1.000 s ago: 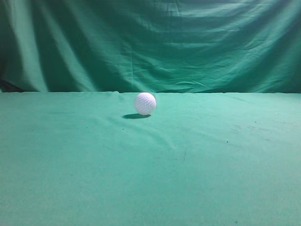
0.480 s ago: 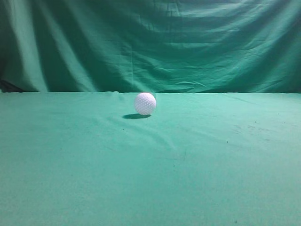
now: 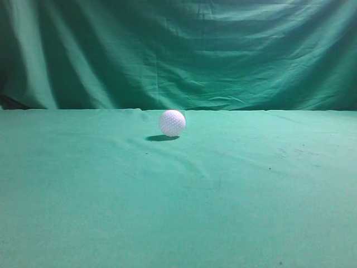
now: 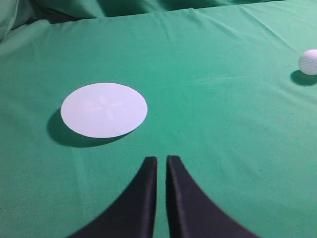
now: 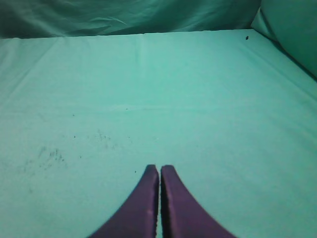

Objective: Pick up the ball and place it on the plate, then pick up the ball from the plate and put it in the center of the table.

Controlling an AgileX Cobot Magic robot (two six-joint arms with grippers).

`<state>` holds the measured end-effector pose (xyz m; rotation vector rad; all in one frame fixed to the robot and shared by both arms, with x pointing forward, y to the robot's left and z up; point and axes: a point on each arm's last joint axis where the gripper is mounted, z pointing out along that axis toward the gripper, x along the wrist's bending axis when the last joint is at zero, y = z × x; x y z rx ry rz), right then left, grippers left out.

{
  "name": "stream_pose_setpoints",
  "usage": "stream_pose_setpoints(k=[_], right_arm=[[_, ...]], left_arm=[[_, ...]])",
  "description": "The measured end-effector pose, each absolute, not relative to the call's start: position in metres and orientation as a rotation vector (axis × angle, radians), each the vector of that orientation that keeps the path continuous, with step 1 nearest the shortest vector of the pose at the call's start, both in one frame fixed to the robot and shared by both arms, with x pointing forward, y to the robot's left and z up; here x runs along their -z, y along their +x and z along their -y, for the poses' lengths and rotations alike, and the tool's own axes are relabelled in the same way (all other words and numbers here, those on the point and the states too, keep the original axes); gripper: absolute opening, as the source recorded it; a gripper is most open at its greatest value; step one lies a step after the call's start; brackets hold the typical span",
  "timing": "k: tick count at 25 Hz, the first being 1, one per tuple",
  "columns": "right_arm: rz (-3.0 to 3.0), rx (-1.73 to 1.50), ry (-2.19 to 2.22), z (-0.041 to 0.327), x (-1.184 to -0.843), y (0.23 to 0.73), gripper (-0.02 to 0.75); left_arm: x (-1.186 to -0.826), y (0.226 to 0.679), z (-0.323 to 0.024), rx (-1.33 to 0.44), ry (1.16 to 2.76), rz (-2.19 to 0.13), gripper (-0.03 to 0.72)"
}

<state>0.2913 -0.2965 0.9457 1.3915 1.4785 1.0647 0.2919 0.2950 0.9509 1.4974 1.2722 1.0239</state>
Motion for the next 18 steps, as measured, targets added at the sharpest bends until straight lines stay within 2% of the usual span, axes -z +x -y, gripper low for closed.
stream_pose_setpoints(k=[18], right_arm=[[-1.478, -1.065, 1.392, 0.2965, -0.9457, 0.2913, 0.0]], left_arm=[[-0.9508, 0.2919, -0.2951, -1.026, 1.501, -1.271, 0.059]])
